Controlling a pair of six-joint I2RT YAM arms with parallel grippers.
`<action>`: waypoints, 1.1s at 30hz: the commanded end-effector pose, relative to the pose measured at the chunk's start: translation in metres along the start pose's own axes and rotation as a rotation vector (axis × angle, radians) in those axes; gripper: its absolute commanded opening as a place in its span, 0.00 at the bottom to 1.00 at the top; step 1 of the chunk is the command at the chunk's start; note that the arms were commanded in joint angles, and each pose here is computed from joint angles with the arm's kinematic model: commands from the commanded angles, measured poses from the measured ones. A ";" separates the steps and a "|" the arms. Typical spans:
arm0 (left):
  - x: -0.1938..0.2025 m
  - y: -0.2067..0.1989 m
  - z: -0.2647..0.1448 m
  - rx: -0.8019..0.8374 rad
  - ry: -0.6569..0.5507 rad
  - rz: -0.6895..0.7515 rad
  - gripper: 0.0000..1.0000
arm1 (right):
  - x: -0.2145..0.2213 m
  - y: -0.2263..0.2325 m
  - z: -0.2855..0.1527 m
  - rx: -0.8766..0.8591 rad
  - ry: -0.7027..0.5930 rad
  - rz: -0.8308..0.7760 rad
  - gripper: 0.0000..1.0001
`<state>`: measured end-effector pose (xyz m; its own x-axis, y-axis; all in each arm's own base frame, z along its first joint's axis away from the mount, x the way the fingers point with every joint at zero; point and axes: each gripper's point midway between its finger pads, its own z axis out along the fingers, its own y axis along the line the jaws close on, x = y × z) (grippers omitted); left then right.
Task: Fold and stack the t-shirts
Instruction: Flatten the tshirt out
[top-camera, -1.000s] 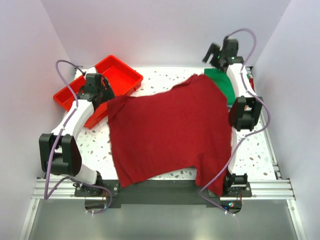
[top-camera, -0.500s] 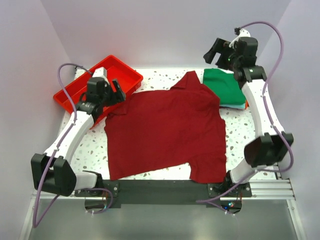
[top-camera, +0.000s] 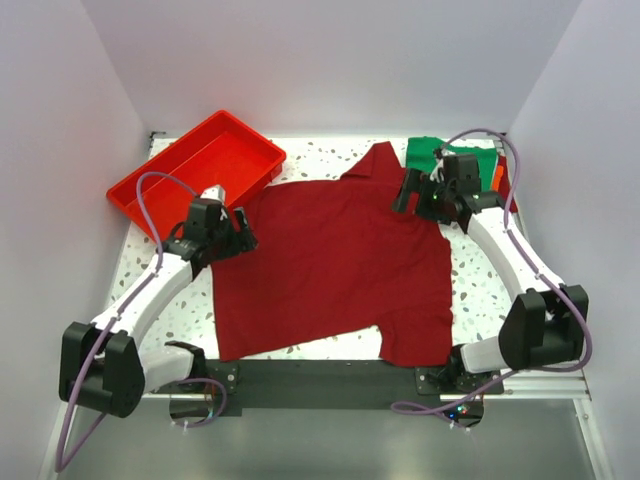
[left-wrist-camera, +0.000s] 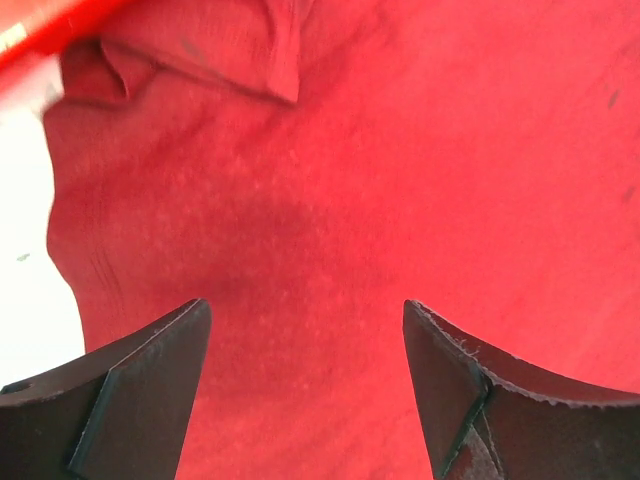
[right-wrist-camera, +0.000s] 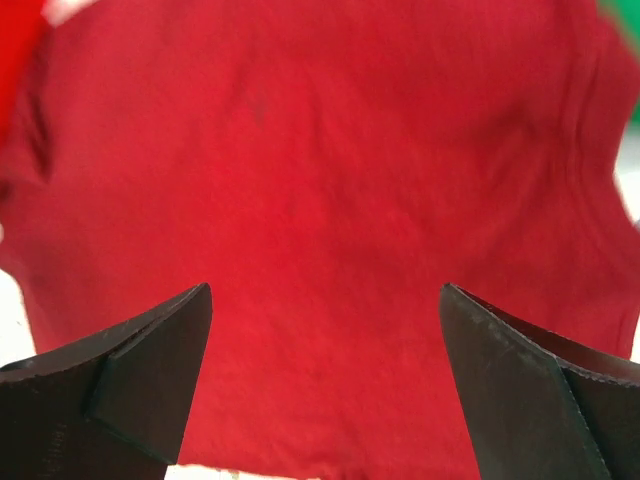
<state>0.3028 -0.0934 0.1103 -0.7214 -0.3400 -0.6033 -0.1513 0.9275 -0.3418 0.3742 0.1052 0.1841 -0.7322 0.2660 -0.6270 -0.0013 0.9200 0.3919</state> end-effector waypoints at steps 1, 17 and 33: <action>0.015 -0.003 0.000 0.037 0.028 -0.032 0.82 | 0.016 -0.001 -0.013 -0.018 -0.007 0.002 0.99; 0.075 0.013 0.041 0.040 0.179 -0.101 0.85 | 0.096 -0.042 0.033 0.065 0.218 0.049 0.99; 0.047 0.023 0.075 -0.013 0.184 -0.089 0.86 | 0.112 -0.070 0.074 0.163 0.294 0.025 0.98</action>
<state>0.3099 -0.1111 0.0294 -0.8067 -0.4050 -0.4305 -0.2157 0.8798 -0.4235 0.3226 0.0919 0.0360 -0.9095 0.2287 -0.3472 0.1290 0.9491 0.2873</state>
